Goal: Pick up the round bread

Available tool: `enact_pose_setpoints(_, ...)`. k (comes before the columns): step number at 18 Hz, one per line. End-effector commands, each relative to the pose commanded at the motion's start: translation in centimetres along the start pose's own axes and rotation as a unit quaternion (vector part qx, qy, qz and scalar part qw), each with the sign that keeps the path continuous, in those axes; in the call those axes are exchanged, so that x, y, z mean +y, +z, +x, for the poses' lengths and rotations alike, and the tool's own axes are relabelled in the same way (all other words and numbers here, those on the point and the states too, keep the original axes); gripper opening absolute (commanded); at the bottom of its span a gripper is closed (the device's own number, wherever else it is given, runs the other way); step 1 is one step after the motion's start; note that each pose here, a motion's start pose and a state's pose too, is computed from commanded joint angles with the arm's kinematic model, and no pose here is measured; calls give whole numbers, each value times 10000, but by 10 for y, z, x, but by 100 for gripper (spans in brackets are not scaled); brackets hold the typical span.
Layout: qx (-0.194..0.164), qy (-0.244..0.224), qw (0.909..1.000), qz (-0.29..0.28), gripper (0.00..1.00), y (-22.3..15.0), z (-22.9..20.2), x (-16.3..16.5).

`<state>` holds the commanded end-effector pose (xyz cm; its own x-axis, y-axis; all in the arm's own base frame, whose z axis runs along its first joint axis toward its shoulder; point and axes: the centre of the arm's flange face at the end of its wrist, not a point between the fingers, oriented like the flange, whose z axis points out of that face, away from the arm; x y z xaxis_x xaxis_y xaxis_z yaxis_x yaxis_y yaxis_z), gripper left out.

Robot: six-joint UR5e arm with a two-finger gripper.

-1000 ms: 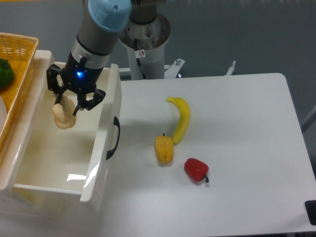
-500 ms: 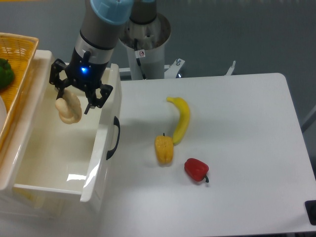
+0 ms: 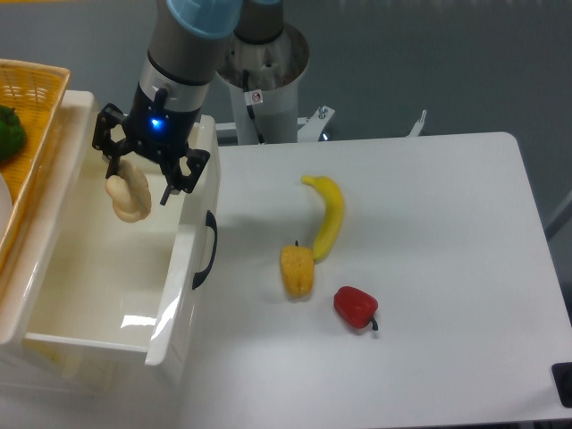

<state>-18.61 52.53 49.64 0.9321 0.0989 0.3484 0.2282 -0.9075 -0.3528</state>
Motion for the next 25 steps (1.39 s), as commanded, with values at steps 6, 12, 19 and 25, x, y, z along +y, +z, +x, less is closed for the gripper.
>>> enact_pose_setpoints(6, -3, 14, 10000, 9, 84, -1, 1, 0)
enact_pose_setpoints(12, -14, 8, 10000, 27, 87, -2, 0, 0)
enact_pose_setpoints(19, -20, 15, 10000, 39, 88, -3, 1, -1)
enact_pose_setpoints(25, -27, 25, 10000, 39, 91, -3, 1, -1)
